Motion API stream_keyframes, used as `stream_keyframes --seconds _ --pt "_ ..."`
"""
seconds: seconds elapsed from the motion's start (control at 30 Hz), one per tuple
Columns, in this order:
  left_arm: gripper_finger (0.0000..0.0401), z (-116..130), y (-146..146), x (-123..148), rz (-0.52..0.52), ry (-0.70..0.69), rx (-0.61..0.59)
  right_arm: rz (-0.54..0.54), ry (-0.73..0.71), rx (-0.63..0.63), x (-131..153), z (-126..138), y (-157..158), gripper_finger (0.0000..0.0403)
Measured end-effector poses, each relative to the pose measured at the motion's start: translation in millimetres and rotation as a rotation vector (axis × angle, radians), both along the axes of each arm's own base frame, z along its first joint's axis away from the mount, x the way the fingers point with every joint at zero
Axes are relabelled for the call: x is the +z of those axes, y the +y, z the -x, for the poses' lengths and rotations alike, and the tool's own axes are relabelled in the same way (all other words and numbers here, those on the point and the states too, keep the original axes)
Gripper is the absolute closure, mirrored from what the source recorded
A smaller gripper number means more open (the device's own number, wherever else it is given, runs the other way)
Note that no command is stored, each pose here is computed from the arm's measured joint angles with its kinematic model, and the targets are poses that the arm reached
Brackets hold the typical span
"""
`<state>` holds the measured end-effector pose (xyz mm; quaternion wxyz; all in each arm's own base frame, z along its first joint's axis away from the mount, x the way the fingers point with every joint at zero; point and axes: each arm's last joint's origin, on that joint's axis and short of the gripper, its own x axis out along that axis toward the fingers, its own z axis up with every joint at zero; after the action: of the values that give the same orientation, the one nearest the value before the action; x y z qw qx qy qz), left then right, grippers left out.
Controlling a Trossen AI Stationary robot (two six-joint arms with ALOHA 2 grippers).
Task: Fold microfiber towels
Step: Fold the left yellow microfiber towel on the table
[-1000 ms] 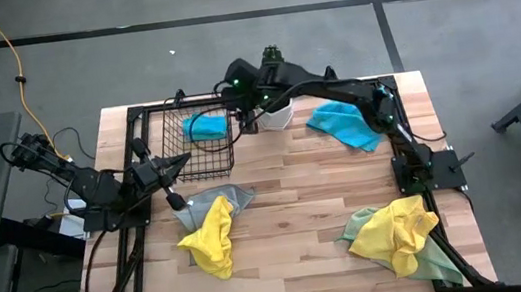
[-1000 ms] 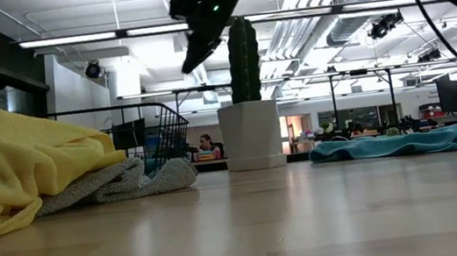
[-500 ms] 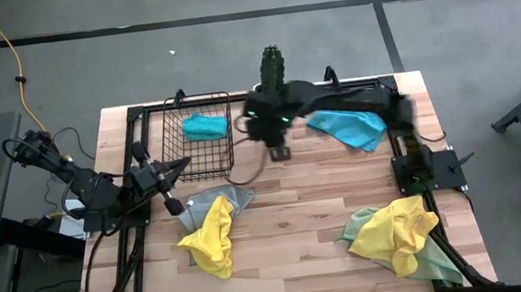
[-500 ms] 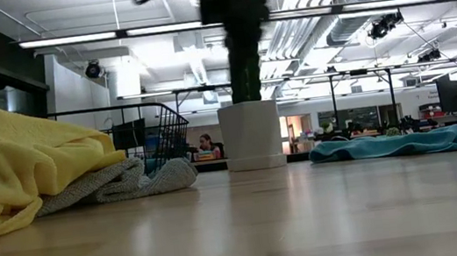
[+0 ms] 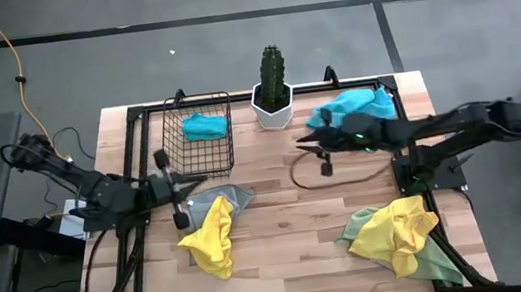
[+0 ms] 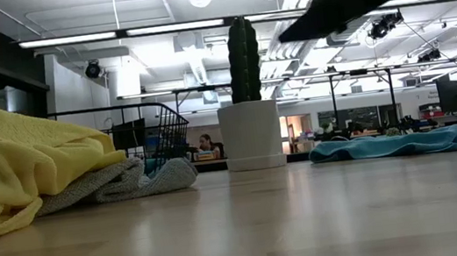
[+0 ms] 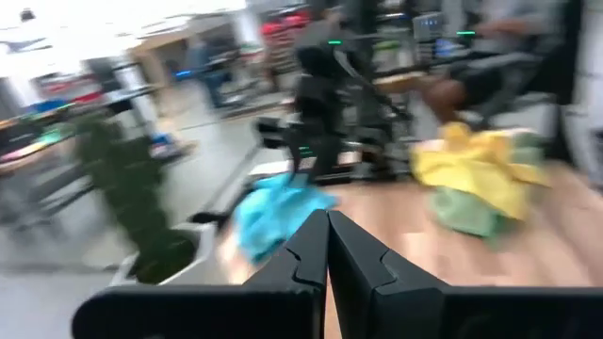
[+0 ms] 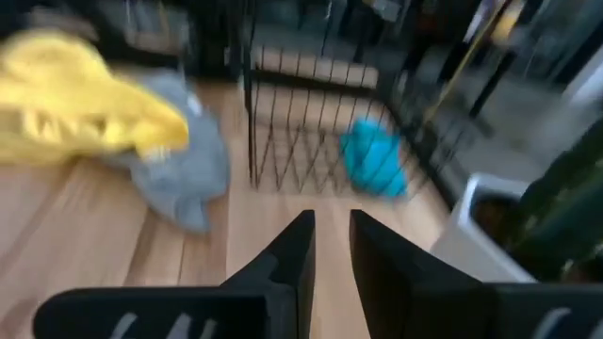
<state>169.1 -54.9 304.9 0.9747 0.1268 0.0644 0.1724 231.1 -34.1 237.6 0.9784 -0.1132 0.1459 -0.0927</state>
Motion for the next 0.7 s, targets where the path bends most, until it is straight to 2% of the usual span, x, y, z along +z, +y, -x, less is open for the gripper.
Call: stream_keyframes --seconds 0.07,0.2,0.4,0.57,0.7 --pt "0.0401 -7 1 -2 -0.011 0.006 -0.020 0.023 -0.064 -0.012 -4 8 2 0.0343" --pt "0.0401 -19 5 -6 -0.014 0.005 0.028 0.043 -0.188 -0.016 -2 16 3 0.0343" --pt "0.0381 -27 12 -12 0.031 0.018 0.067 0.006 -0.222 0.029 -1 15 4 0.0343" --pt "0.0331 -38 10 -30 0.166 0.106 -0.034 -0.003 -0.222 0.041 -1 14 5 0.0343" --pt "0.0277 -57 -8 -39 0.244 0.201 -0.163 -0.014 -0.224 0.039 -1 14 5 0.0343"
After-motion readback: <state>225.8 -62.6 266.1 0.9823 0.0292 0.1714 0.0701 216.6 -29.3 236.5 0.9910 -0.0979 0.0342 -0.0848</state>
